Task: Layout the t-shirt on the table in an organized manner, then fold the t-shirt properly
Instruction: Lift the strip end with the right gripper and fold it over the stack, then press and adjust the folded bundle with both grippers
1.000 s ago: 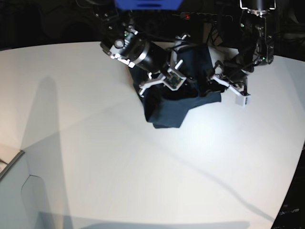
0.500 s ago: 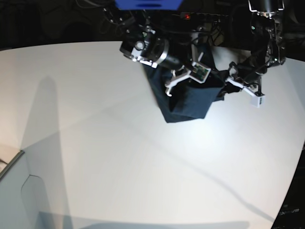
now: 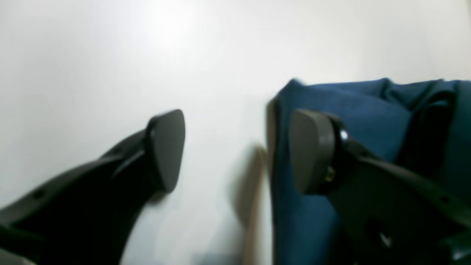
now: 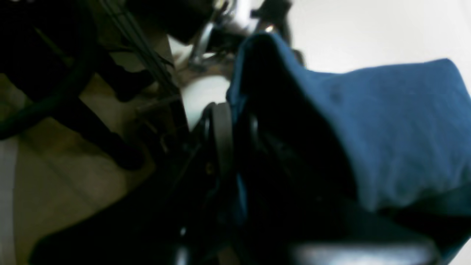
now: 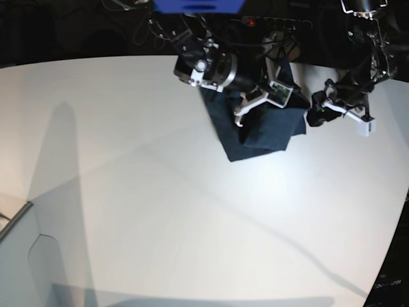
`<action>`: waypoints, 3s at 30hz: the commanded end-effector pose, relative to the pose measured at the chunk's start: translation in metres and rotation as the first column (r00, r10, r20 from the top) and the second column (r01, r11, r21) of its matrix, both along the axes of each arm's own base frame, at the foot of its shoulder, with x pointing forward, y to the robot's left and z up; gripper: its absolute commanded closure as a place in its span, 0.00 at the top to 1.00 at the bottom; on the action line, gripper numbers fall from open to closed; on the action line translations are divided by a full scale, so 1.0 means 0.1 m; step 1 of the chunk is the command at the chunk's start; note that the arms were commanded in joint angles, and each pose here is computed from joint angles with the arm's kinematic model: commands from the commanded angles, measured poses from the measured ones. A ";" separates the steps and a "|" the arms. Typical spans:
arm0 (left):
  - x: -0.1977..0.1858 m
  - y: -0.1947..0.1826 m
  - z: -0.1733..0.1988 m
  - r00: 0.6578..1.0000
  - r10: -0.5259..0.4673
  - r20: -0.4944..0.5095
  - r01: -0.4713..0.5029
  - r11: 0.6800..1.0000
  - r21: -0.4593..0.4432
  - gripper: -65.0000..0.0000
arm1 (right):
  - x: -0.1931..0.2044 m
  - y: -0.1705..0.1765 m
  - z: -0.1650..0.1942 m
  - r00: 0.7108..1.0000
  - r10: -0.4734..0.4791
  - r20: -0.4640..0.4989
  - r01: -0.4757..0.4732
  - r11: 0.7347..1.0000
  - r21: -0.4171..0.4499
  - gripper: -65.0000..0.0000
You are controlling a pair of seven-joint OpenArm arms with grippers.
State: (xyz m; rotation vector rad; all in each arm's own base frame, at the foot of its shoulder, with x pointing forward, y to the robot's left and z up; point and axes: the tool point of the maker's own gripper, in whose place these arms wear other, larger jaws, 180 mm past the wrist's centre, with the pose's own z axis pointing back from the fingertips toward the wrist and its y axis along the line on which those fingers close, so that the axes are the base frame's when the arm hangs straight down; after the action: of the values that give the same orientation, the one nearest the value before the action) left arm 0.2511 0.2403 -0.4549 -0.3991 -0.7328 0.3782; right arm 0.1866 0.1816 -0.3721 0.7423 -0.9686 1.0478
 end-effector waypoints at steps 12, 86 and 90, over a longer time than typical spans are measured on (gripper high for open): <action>-0.17 0.71 0.21 0.980 0.188 0.058 -0.191 0.980 0.052 0.66 | 0.10 0.08 0.13 1.000 0.010 0.021 -0.011 0.999 0.051 0.31; -0.59 1.29 0.48 0.946 0.318 0.054 -0.323 0.939 0.120 0.66 | 0.55 0.22 -0.06 0.989 0.123 0.077 -0.118 0.991 -0.062 0.64; -0.59 1.29 0.48 0.947 0.318 0.054 -0.322 0.939 0.122 0.66 | 0.59 0.27 0.28 0.981 0.112 0.159 -0.111 0.994 -0.014 0.64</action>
State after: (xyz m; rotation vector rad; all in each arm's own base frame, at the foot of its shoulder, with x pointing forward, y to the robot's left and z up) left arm 0.1865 0.3609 -0.4198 -0.1753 -0.8095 0.6457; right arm 0.2412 0.1966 -0.3680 0.6682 -1.0004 1.2340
